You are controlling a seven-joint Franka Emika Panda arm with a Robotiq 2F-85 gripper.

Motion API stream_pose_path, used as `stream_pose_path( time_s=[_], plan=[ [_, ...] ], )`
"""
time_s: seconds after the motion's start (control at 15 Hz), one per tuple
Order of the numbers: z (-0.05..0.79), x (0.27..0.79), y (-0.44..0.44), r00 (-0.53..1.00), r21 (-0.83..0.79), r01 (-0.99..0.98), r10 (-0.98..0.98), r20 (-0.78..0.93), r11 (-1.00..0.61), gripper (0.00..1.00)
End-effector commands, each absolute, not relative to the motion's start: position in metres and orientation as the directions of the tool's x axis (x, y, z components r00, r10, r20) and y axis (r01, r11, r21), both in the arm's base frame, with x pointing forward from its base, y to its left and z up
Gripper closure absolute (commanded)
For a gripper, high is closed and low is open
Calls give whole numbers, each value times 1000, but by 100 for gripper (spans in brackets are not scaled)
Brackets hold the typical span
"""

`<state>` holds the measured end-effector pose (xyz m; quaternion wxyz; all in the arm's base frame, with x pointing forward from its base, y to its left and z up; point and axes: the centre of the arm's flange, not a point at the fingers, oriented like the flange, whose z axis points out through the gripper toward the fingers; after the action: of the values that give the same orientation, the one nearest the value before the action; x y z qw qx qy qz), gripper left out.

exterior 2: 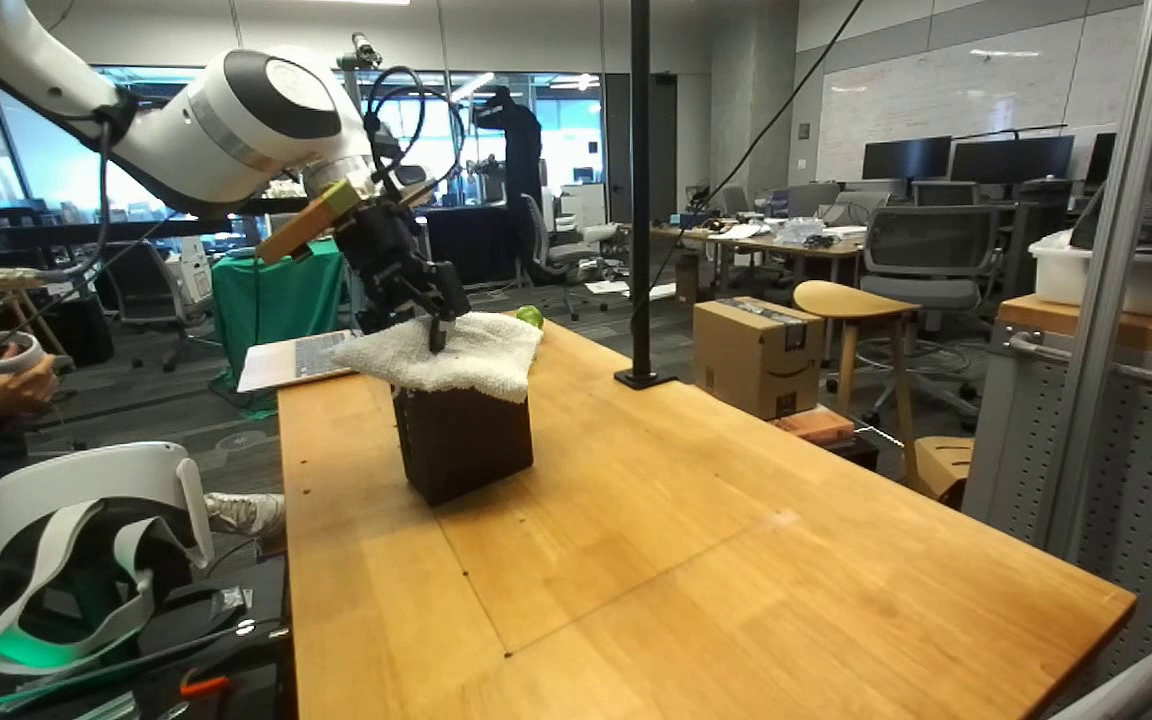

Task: Pick up the cloth and put it in the box

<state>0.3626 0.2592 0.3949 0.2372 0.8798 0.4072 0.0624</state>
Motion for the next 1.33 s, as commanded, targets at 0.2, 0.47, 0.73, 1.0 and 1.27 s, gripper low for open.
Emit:
stream_pose_path(
  time_s=[0.2, 0.47, 0.73, 1.0, 1.27],
  plan=[
    [362, 407, 277, 443, 331, 861, 889, -113, -387, 87],
    [350, 433, 263, 332, 214, 929, 934, -130, -300, 86],
    [353, 451, 238, 187, 83, 981, 975, -120, -178, 84],
    [380, 437, 227, 110, 58, 993, 978, -177, -102, 46],
    [413, 410, 230, 81, 116, 992, 962, -261, -52, 16]
  ],
)
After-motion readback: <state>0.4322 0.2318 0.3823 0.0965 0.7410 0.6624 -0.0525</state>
